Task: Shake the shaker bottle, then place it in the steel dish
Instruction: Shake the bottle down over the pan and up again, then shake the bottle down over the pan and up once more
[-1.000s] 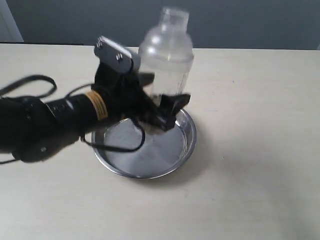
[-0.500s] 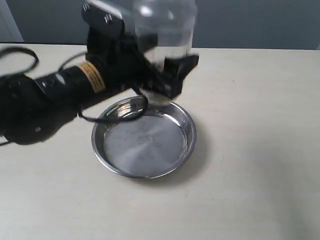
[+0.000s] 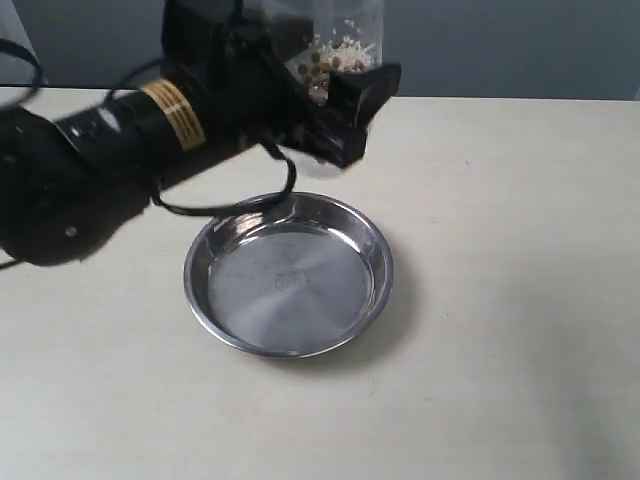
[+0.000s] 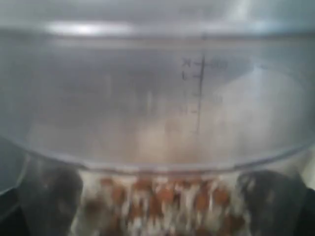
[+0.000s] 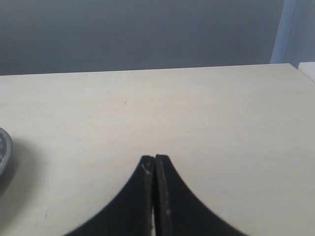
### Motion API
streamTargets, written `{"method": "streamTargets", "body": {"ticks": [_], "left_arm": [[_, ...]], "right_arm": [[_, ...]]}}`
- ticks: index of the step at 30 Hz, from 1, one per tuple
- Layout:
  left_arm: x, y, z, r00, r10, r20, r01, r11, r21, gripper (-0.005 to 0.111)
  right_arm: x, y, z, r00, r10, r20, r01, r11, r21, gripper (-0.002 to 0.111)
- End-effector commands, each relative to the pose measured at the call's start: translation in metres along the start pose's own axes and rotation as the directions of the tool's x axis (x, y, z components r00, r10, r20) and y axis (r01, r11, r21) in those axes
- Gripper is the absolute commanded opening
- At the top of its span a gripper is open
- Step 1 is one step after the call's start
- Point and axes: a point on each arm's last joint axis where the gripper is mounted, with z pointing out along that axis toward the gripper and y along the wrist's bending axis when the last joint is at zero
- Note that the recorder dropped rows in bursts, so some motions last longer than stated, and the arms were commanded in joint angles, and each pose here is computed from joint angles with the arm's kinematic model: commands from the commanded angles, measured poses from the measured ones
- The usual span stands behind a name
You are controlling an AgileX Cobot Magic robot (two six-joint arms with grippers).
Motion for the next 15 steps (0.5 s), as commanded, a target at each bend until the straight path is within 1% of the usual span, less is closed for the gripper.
{"method": "streamTargets", "body": {"ticks": [1,2,3,4,5,6,7,8,9,10,11,12,13,15], "left_arm": [[0.030,0.004,0.004,0.997,-0.034,-0.063,0.033,0.999,-0.018,0.000],[0.011,0.002,0.001,1.000,-0.011,0.024,0.011,1.000,0.005,0.000],[-0.019,-0.001,-0.005,0.991,0.007,0.131,-0.010,1.000,0.018,0.000],[-0.034,-0.001,-0.008,0.987,0.013,0.160,-0.015,1.000,0.015,0.000],[-0.042,-0.001,-0.011,0.990,0.017,0.141,-0.018,1.000,0.006,0.000],[-0.037,0.000,-0.010,0.997,0.018,0.077,-0.017,1.000,-0.005,0.000],[-0.022,0.002,-0.008,1.000,0.014,-0.008,-0.014,1.000,-0.014,0.000],[0.004,0.003,-0.005,0.992,0.004,-0.123,-0.007,1.000,-0.024,0.000],[0.034,0.005,-0.003,0.977,-0.019,-0.214,0.012,0.999,-0.035,0.000],[0.063,0.006,-0.003,0.958,-0.059,-0.282,0.045,0.997,-0.056,0.000],[0.080,0.007,-0.004,0.951,-0.081,-0.297,0.064,0.996,-0.069,0.000],[0.083,0.007,-0.006,0.958,-0.082,-0.274,0.067,0.996,-0.063,0.000],[0.077,0.006,-0.006,0.971,-0.077,-0.228,0.067,0.996,-0.050,0.000],[0.047,0.003,-0.011,0.994,-0.065,-0.093,0.063,0.998,-0.019,0.000]], "right_arm": [[-0.001,0.000,0.000,1.000,-0.004,0.014,0.004,1.000,-0.003,-0.001],[-0.001,0.000,0.000,1.000,-0.004,0.014,0.004,1.000,-0.003,-0.001],[-0.001,0.000,0.000,1.000,-0.004,0.014,0.004,1.000,-0.003,-0.001],[-0.001,0.000,0.000,1.000,-0.004,0.014,0.004,1.000,-0.003,-0.001],[-0.001,0.000,0.000,1.000,-0.004,0.014,0.004,1.000,-0.003,-0.001],[-0.001,0.000,0.000,1.000,-0.004,0.014,0.004,1.000,-0.003,-0.001],[-0.001,0.000,0.000,1.000,-0.004,0.014,0.004,1.000,-0.003,-0.001],[-0.001,0.000,0.000,1.000,-0.004,0.014,0.004,1.000,-0.003,-0.001],[-0.001,0.000,0.000,1.000,-0.004,0.014,0.004,1.000,-0.003,-0.001],[-0.001,0.000,0.000,1.000,-0.004,0.014,0.004,1.000,-0.003,-0.001],[-0.001,0.000,0.000,1.000,-0.004,0.014,0.004,1.000,-0.003,-0.001],[-0.001,0.000,0.000,1.000,-0.004,0.014,0.004,1.000,-0.003,-0.001],[-0.001,0.000,0.000,1.000,-0.004,0.014,0.004,1.000,-0.003,-0.001],[-0.001,0.000,0.000,1.000,-0.004,0.014,0.004,1.000,-0.003,-0.001]]}}
